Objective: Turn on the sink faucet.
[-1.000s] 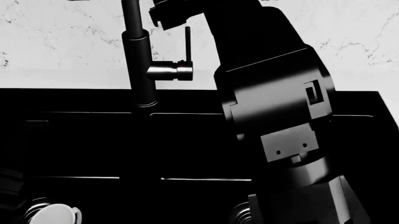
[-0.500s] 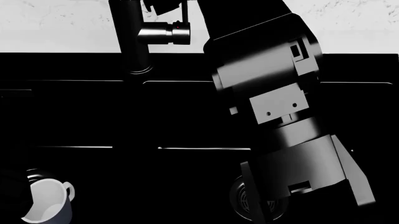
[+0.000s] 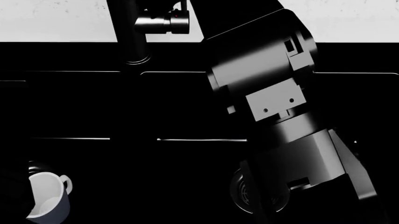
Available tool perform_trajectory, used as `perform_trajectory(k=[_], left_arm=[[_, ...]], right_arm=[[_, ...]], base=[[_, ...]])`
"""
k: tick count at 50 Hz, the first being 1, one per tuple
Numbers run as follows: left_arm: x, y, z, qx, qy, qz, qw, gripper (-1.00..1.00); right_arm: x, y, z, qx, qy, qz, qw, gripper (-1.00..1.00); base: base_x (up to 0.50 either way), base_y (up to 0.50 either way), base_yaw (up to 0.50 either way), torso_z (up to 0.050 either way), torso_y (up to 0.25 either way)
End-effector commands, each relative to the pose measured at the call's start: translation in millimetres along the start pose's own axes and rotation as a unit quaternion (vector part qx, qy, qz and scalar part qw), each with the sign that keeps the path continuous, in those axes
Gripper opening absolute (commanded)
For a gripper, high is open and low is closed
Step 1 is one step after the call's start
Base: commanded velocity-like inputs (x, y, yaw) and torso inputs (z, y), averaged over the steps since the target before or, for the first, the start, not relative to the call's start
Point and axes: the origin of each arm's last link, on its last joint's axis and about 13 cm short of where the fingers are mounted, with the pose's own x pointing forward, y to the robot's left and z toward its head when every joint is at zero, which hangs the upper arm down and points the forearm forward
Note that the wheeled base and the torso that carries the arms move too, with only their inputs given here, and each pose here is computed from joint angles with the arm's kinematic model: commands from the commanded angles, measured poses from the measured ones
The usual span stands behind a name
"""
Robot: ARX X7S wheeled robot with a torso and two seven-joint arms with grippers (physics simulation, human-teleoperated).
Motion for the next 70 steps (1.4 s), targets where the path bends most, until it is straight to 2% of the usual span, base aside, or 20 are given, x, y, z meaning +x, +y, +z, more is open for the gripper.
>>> perform_trajectory(k=[1, 18, 19, 41, 48, 54, 62, 70], left_arm=[[0.1, 0.2, 0.1, 0.006, -0.001, -0.004, 1.000, 1.00], [0.5, 0.2, 0.2, 0.008, -0.010, -0.009, 1.000, 1.00], [0.6, 0.0, 0.0, -0.002, -0.013, -0.011, 1.000, 1.00], [1.3, 0.1, -0.2, -0.003, -0.026, -0.023, 0.999, 1.00], [1.2, 0.0, -0.2, -0.004, -0.027, -0.020, 0.999, 1.00], [1.3, 0.0, -0.3, -0.005, -0.028, -0.021, 0.999, 1.00], [1.4, 0.0, -0.2, -0.005, -0.030, -0.026, 0.999, 1.00], [1.3, 0.0, -0.3, -0.009, -0.024, -0.029, 0.999, 1.00]], right_arm=[[3.7, -0.3, -1.9, -0.003, 0.006, 0.001, 1.000, 1.00], [3.6, -0.6, -1.3, -0.003, 0.005, 0.002, 1.000, 1.00], [3.8, 0.2, -1.8, -0.004, 0.006, 0.003, 1.000, 1.00], [20.6, -3.8, -20.8, -0.001, 0.045, -0.013, 0.999, 1.00], [20.5, -14.4, -28.3, 0.014, 0.050, -0.037, 0.998, 1.00], [11.7, -33.2, -43.2, 0.035, 0.058, -0.078, 0.995, 1.00], [0.7, -48.7, -52.2, 0.045, 0.062, -0.107, 0.991, 1.00], [-9.9, -69.5, -50.7, 0.053, 0.061, -0.142, 0.987, 1.00]], base=[[0.00, 0.00, 0.00, 0.000, 0.000], [0.00, 0.00, 0.00, 0.032, -0.107], [0.00, 0.00, 0.00, 0.004, 0.000], [0.00, 0.00, 0.00, 0.000, 0.000], [0.00, 0.00, 0.00, 0.000, 0.000], [0.00, 0.00, 0.00, 0.000, 0.000], [0.00, 0.00, 0.00, 0.000, 0.000], [0.00, 0.00, 0.00, 0.000, 0.000]])
